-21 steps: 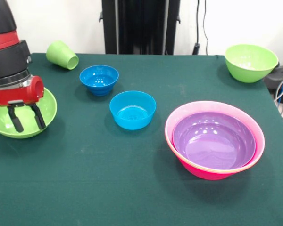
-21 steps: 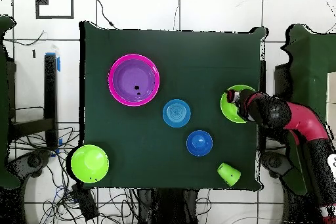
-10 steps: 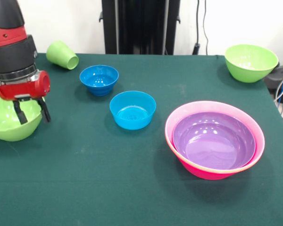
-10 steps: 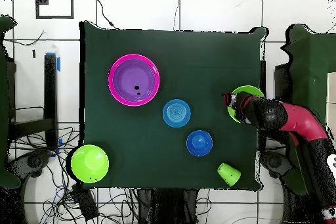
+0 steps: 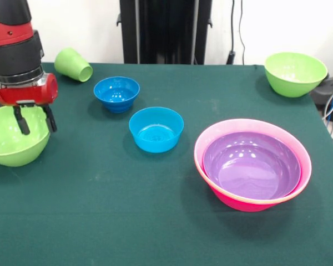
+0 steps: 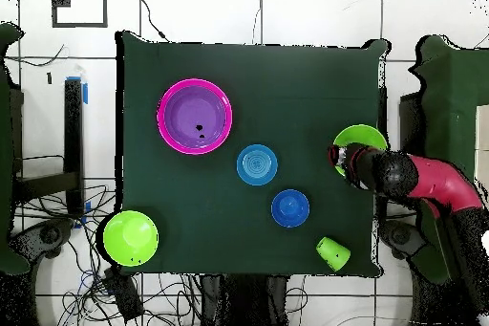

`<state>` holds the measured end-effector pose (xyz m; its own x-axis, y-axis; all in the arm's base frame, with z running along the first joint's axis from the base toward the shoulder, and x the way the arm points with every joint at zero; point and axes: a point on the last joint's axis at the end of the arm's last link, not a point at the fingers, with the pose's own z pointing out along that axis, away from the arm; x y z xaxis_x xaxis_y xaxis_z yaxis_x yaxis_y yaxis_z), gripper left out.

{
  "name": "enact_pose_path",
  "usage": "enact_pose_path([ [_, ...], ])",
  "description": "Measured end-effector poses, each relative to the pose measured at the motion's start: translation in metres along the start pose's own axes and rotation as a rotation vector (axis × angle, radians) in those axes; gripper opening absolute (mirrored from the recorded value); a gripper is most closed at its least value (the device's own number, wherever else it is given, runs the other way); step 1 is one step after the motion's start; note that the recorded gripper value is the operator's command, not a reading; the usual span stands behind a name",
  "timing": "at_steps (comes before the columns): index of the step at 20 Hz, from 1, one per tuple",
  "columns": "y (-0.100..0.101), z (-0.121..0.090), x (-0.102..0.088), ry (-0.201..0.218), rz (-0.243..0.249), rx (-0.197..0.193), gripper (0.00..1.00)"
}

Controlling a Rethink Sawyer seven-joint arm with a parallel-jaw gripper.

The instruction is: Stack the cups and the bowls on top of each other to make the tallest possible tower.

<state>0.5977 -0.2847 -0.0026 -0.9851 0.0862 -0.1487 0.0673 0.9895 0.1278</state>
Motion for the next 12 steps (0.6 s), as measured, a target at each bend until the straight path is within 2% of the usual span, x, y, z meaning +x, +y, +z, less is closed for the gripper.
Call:
enact_pose_path([
  [7, -0.004, 0.004, 0.012, 0.021, 0.024, 0.004, 1.0],
  [12, -0.002, 0.017, 0.016, -0.004, 0.028, 0.008, 1.0],
])
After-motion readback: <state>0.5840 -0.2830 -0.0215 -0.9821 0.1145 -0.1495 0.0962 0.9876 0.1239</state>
